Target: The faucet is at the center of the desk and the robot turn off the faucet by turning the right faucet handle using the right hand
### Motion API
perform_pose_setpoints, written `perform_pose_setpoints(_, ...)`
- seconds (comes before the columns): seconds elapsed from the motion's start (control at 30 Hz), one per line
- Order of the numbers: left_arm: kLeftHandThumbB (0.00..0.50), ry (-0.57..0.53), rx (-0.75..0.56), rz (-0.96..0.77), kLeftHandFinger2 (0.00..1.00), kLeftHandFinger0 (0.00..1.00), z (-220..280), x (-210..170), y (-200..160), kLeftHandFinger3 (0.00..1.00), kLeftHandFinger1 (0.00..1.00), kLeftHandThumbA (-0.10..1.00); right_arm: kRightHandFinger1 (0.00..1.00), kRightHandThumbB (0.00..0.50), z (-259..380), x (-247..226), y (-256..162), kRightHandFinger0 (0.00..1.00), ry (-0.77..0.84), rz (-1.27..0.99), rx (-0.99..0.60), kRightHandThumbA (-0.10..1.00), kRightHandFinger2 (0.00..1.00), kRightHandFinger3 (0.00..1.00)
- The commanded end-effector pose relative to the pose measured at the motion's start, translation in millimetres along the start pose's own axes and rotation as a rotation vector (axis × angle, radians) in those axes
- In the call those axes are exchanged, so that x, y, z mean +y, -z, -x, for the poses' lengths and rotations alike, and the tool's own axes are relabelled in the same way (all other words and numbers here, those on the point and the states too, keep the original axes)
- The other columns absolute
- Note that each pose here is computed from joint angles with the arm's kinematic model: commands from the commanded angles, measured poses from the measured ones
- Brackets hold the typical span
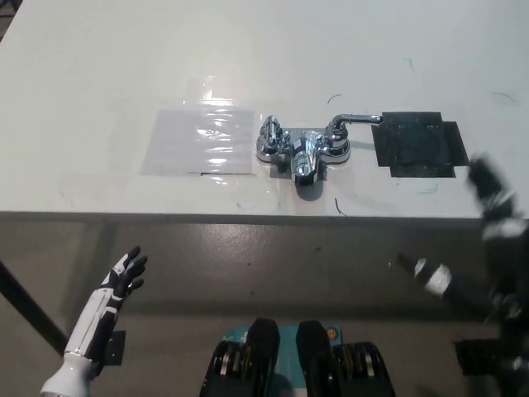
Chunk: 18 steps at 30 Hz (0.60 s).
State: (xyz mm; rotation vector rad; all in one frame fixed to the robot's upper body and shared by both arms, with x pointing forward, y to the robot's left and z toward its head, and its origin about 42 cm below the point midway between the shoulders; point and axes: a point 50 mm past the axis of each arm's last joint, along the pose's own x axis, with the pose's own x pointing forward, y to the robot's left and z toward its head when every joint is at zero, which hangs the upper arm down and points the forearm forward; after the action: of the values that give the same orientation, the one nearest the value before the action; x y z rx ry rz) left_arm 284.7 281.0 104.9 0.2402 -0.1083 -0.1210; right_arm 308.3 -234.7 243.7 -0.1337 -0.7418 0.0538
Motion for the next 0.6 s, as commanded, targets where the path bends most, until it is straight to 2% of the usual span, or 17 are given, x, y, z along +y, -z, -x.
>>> perform_pose_setpoints(0.0, 0.421, 0.035, -0.125, -0.022, 1.0, 1.0, -7.1, 2.3, -21.2, 1.0, 1.0, 1.0, 1.0, 0.342, -75.4, -23.8, -31.9, 1.0, -0.042, -0.085, -0.084, 1.0, 1.0, 1.0)
perform_pose_setpoints(0.33, 0.404, 0.039, -0.137, -0.01, 1.0, 1.0, -5.5, -1.6, -20.6, 1.0, 1.0, 1.0, 1.0, 0.276, -201.1, -31.0, -10.2, 1.0, -0.205, -0.117, 0.04, 1.0, 1.0, 1.0)
perform_pose_setpoints(0.57, 0.404, 0.047, -0.135, -0.01, 1.0, 1.0, -7.3, -1.3, -20.7, 1.0, 1.0, 1.0, 1.0, 0.369, -263.7, -18.3, 21.1, 1.0, -0.322, -0.166, 0.228, 1.0, 1.0, 1.0)
